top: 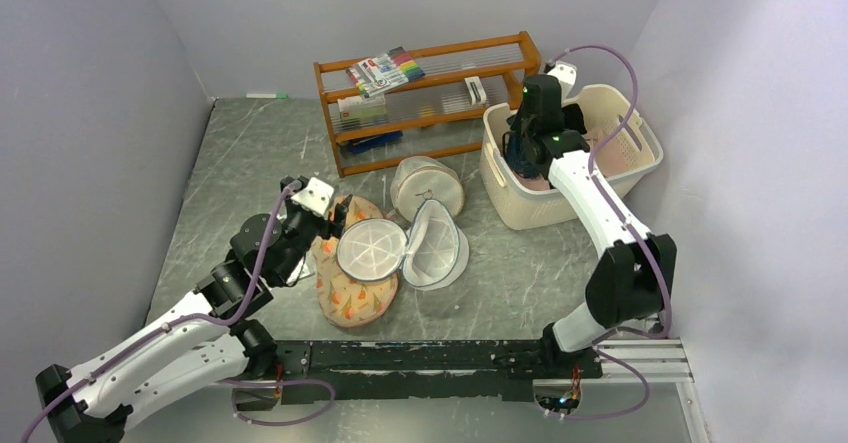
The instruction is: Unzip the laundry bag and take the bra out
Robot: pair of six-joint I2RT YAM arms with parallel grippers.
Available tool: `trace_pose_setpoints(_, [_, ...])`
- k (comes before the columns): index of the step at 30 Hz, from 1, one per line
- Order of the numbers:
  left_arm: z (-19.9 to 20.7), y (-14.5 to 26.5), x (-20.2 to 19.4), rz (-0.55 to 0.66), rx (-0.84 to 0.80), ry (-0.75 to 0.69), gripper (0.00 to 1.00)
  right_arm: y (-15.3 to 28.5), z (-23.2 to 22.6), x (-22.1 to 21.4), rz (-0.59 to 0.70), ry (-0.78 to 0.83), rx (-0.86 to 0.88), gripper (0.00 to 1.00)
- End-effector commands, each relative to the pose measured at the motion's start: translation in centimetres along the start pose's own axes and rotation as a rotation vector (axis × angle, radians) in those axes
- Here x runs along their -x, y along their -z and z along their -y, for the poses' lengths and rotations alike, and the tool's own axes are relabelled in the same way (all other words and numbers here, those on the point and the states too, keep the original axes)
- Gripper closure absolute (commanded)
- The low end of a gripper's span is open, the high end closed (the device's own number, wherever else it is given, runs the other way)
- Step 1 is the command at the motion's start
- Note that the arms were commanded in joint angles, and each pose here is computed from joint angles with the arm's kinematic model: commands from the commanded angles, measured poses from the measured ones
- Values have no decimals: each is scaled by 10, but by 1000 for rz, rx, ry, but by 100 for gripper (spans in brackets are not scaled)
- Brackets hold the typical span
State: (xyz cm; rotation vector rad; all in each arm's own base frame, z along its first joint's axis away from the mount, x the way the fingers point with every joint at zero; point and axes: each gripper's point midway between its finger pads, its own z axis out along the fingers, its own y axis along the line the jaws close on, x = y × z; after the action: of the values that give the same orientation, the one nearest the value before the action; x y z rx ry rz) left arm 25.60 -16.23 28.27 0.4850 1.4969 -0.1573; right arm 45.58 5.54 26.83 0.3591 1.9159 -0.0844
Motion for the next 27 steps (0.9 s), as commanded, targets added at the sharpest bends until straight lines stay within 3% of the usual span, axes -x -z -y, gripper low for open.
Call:
trace_pose_setpoints(1, [1, 0, 9, 37, -14, 29, 24, -25, -24, -19, -105, -154, 154, 100])
trace_pose_setpoints(10, [-1, 3, 11, 48, -7, 36, 23, -64, -32, -94, -342, -287, 242, 100])
trace_pose_setpoints(17, [1, -2, 1, 14, -4, 19, 24, -66, -30, -107, -402, -353, 291, 98])
trace_pose_setpoints(19, [2, -3, -2, 4, -4, 14, 24, -60, -25, -95, -384, -334, 299, 89])
trace_pose_setpoints(27, [8, -12, -17, -46, -13, -25, 24, -4, 2, -19, -199, -234, 297, 36])
